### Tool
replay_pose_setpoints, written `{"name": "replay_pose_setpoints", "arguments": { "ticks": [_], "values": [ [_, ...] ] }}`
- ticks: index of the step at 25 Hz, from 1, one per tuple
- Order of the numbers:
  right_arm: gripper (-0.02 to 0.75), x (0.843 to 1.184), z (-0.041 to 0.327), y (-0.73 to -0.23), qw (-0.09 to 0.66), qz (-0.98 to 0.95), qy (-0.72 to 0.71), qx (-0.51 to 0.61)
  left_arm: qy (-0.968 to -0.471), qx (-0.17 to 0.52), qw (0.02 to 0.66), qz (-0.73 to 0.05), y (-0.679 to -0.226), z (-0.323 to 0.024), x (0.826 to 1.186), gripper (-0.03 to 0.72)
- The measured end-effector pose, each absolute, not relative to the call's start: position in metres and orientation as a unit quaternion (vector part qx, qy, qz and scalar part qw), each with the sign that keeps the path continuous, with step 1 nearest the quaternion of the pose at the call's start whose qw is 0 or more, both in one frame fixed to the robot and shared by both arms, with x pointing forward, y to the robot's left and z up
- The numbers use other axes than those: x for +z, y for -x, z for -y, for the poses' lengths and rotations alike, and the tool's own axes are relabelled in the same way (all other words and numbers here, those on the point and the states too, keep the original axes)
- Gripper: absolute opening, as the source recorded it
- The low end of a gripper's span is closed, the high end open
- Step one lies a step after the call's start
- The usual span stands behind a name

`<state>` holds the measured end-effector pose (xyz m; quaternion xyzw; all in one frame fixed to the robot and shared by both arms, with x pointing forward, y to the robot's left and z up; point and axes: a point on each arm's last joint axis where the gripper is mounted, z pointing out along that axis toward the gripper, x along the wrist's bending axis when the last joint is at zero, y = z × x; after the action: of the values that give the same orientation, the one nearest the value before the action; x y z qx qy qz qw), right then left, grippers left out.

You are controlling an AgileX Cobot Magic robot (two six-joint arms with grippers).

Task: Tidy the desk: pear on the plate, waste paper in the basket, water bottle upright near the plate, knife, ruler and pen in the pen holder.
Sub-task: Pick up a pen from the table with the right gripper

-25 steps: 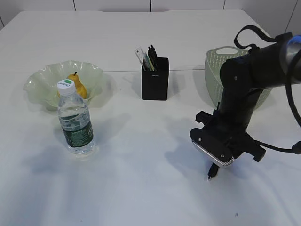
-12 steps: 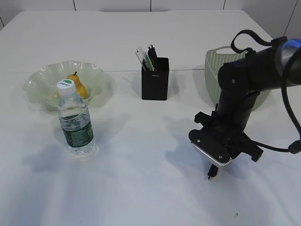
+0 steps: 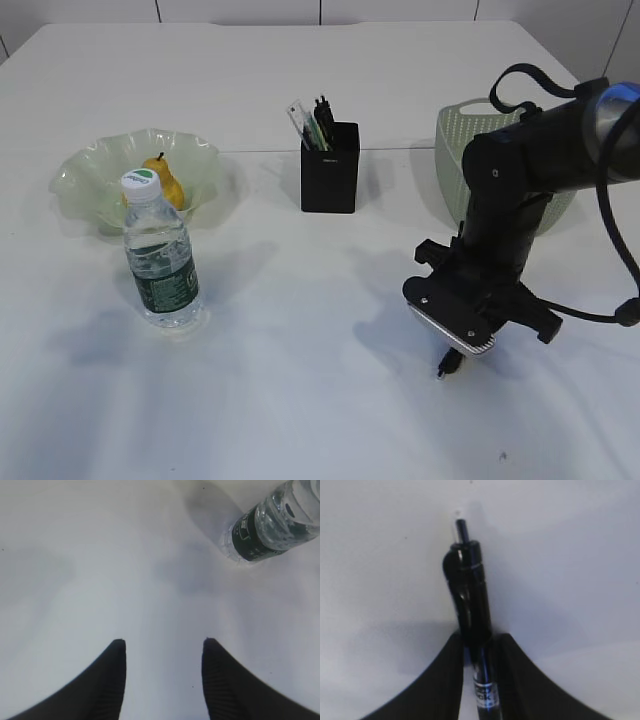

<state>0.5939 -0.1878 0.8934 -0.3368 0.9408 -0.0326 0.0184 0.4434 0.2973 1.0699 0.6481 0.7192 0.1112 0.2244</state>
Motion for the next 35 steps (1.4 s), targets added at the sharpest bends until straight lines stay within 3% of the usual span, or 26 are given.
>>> {"name": "replay_pose_setpoints", "arguments": {
  "ticks": [6, 20, 35],
  "values": [
    [0.097, 0.893, 0.188, -0.594, 0.019, -0.948, 0.316, -0.033, -0.648, 0.112, 0.225, -0.719, -0.444, -0.297, 1.07, 0.348],
    [0.092, 0.896, 0.179, -0.588, -0.002, -0.971, 0.236, 0.028, -0.647, 0.116, 0.229, -0.718, -0.445, -0.298, 1.07, 0.348],
    [0.091, 0.972, 0.166, -0.582, 0.113, -0.971, 0.172, 0.123, -0.645, 0.121, 0.232, -0.718, -0.445, -0.298, 1.071, 0.348]
  ]
}}
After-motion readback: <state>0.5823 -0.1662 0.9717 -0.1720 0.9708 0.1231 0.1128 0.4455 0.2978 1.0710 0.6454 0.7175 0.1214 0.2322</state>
